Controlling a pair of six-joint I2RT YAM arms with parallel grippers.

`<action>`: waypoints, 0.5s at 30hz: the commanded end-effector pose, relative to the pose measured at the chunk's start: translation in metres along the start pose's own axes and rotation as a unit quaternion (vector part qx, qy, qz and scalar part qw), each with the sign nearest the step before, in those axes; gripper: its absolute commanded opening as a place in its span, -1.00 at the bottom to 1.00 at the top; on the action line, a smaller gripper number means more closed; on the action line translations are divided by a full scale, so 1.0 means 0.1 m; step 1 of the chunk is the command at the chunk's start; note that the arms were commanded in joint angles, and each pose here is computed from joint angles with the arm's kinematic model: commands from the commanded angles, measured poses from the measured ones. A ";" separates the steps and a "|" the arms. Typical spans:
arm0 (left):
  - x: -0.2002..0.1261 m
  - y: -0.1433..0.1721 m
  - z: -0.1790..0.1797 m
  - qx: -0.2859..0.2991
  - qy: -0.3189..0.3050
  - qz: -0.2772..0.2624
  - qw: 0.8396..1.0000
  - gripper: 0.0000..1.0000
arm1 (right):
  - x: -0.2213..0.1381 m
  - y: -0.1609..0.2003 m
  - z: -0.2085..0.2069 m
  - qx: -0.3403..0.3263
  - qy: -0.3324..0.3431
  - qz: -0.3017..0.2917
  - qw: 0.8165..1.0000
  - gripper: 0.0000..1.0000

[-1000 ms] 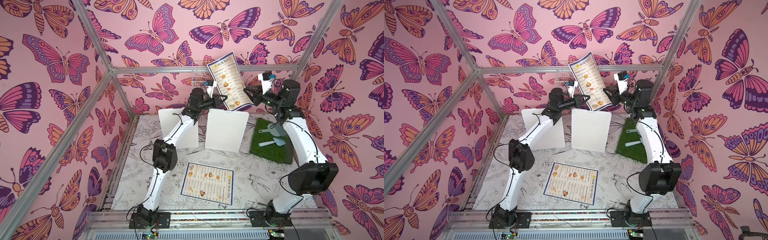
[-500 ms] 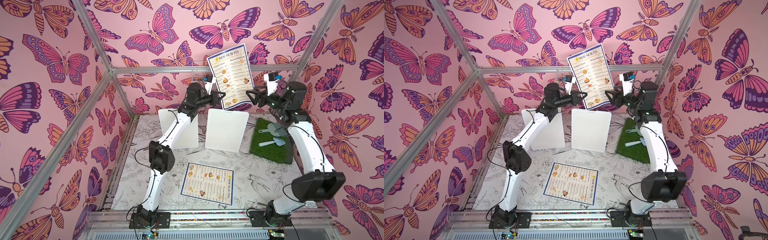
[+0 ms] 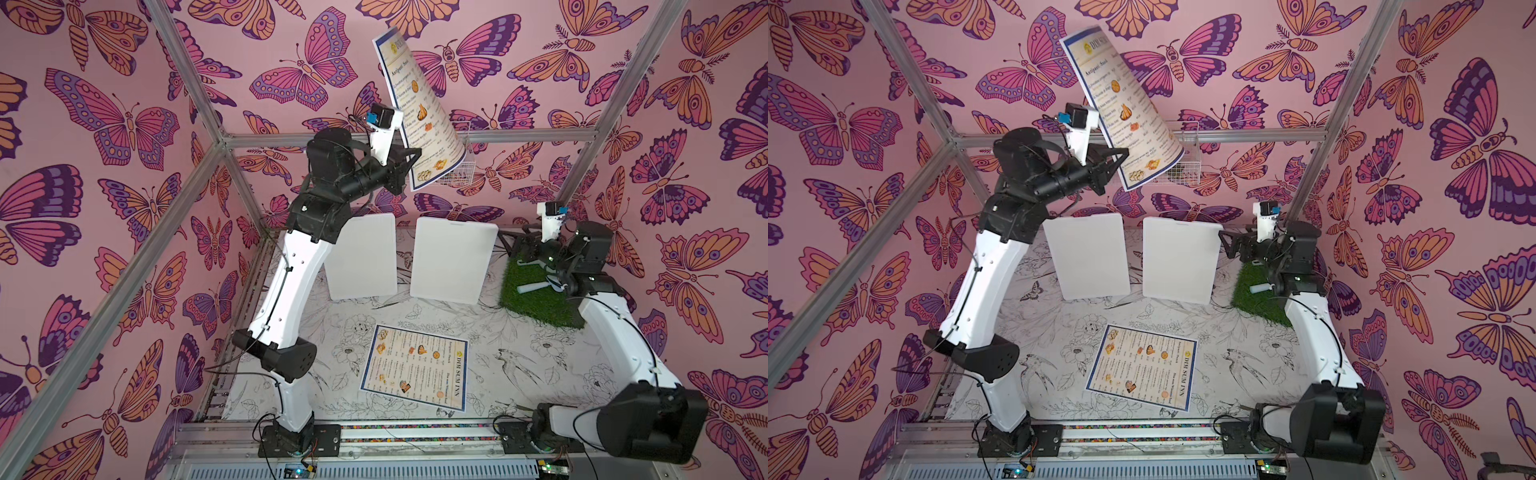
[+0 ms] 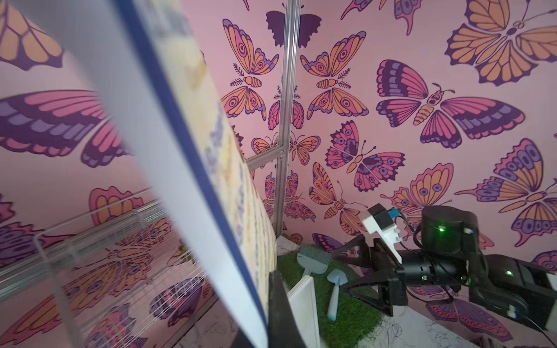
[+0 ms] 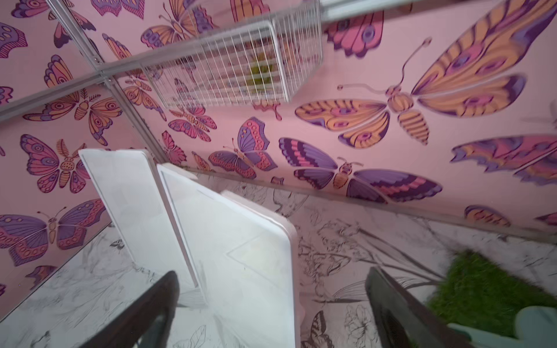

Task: Insert the menus into the narrow rack
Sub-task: Adjust the narrow rack at the center of the board.

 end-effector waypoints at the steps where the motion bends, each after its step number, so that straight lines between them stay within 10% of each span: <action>1: -0.21 0.25 0.06 0.032 -0.056 0.091 0.994 -1.00 | 0.03 -0.02 0.09 -0.023 -0.103 -0.026 0.994 0.99; 6: -0.52 0.25 0.00 0.048 -0.090 0.111 0.989 -1.00 | 0.24 0.08 0.01 -0.027 -0.173 0.002 0.985 0.97; 15: -0.78 0.27 -0.06 0.059 -0.116 0.121 0.984 -1.00 | 0.51 0.13 -0.10 -0.030 -0.238 0.022 0.971 0.34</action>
Point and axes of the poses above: each gripper's point midway between its finger pads, its own x axis out along the fingers, its own z axis along the line the jaws close on, y = z × x, the point moved 6 cm from there along -x, back along the fingers
